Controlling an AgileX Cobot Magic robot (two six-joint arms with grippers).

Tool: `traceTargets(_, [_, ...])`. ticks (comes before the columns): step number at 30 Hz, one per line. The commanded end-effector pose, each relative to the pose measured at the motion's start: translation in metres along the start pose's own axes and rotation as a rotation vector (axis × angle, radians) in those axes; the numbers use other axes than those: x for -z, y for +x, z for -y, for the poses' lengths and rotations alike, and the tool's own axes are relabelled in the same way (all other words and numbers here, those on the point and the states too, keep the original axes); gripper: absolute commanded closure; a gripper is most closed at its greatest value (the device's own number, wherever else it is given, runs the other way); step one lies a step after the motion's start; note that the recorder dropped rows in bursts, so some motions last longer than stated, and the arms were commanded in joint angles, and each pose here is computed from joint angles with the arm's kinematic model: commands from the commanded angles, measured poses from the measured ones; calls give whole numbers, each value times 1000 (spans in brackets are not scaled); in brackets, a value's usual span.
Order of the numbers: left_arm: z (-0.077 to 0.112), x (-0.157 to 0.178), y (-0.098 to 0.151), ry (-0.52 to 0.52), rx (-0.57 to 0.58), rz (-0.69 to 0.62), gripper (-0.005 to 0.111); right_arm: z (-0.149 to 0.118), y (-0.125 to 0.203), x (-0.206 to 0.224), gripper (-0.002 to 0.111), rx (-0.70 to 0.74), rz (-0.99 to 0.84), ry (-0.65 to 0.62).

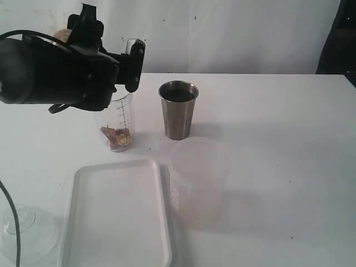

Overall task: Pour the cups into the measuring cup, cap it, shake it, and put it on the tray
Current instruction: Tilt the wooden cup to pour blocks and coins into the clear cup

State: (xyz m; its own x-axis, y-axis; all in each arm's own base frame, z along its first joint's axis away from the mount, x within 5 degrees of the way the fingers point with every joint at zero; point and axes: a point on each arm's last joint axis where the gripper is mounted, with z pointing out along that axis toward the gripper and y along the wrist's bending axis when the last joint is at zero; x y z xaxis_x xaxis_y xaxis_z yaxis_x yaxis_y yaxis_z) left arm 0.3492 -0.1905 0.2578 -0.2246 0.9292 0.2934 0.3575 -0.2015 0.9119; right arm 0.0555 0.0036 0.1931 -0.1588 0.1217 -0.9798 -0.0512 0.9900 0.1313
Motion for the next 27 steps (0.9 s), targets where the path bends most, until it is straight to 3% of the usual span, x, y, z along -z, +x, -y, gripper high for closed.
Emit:
traceTargets(1, [-4, 0, 3, -43, -86, -52, 107, 0, 2, 0, 108, 0, -1, -6])
traceTargets(12, [10, -14, -8, -129, -244, -164, 107, 0, 2, 0, 108, -16, -1, -6])
traceTargets(27, [13, -8, -15, -140, -266, -175, 107, 0, 2, 0, 108, -16, -1, -6])
